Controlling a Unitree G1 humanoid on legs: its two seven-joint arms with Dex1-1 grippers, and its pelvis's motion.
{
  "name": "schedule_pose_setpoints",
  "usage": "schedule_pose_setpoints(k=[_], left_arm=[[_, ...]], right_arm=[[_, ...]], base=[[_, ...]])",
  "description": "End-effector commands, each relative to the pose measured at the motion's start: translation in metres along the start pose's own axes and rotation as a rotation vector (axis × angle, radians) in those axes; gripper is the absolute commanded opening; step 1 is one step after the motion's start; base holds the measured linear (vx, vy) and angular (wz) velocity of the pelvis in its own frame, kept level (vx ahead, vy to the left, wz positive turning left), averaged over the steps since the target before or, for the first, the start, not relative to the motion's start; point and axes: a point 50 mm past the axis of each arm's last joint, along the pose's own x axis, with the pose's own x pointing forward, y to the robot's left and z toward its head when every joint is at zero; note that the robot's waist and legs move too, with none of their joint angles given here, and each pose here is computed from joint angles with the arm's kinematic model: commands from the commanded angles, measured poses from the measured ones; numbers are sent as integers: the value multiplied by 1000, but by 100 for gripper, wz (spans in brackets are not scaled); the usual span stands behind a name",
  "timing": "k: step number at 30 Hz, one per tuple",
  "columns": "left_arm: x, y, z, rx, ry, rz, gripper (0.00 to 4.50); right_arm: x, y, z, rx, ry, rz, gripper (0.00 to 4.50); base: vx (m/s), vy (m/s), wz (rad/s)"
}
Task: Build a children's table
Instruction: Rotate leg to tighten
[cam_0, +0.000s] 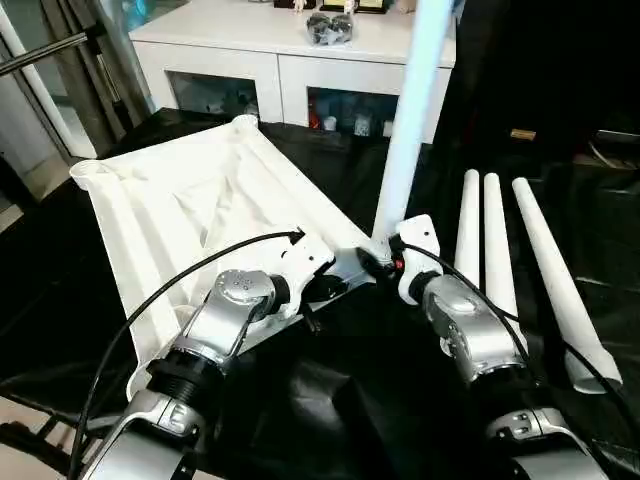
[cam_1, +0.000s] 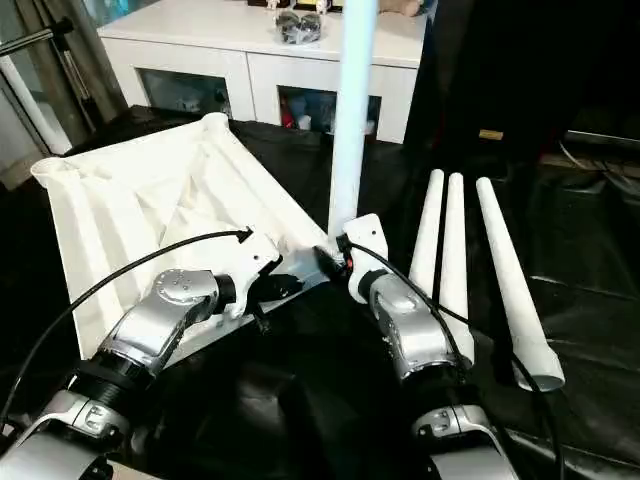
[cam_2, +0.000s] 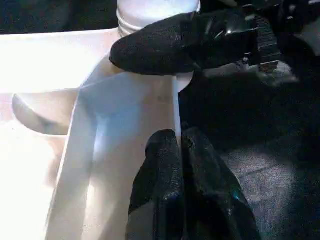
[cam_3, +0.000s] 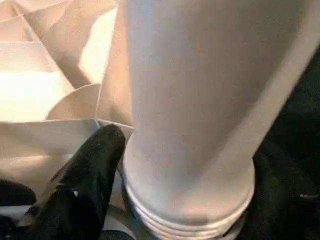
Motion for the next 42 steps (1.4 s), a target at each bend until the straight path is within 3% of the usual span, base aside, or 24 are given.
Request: schedule_pose_setpoints(k=[1, 5, 7, 14, 20, 27, 33, 37, 40, 42], left_arm=[[4, -17, 24, 95, -109, -140, 0], [-2, -17, 20, 109, -107, -186, 0], [-15, -17, 14, 130, -95, -264, 0], [-32, -10, 2, 147, -37, -318, 0], [-39, -7, -2, 149, -19, -332, 0], [-36, -8, 0, 139, -37, -322, 0], [-26, -5, 5, 112, -55, -233, 0], [-9, -2, 15, 69, -69, -94, 0], [0, -4, 21, 43, -85, -47, 0], [6, -8, 24, 30, -100, -39, 0]], right_arm=[[3, 22, -8, -47, 36, 164, 382], [-7, 19, -5, -93, 10, 266, 382], [-26, 14, -1, -135, -11, 441, 382], [-60, 7, -4, -182, 64, 688, 382], [-68, 4, -3, -166, 89, 732, 326], [-60, 16, -5, -134, 76, 709, 278], [-31, 11, -15, -103, 106, 397, 272], [-7, 15, -22, 13, 141, 134, 272], [0, 18, -25, 32, 159, 53, 272], [3, 24, -25, 39, 151, 71, 342]], base=[[0, 0, 0], [0, 0, 0], [0, 0, 0], [0, 0, 0], [0, 0, 0], [0, 0, 0], [0, 0, 0], [0, 0, 0], [0, 0, 0], [0, 0, 0]])
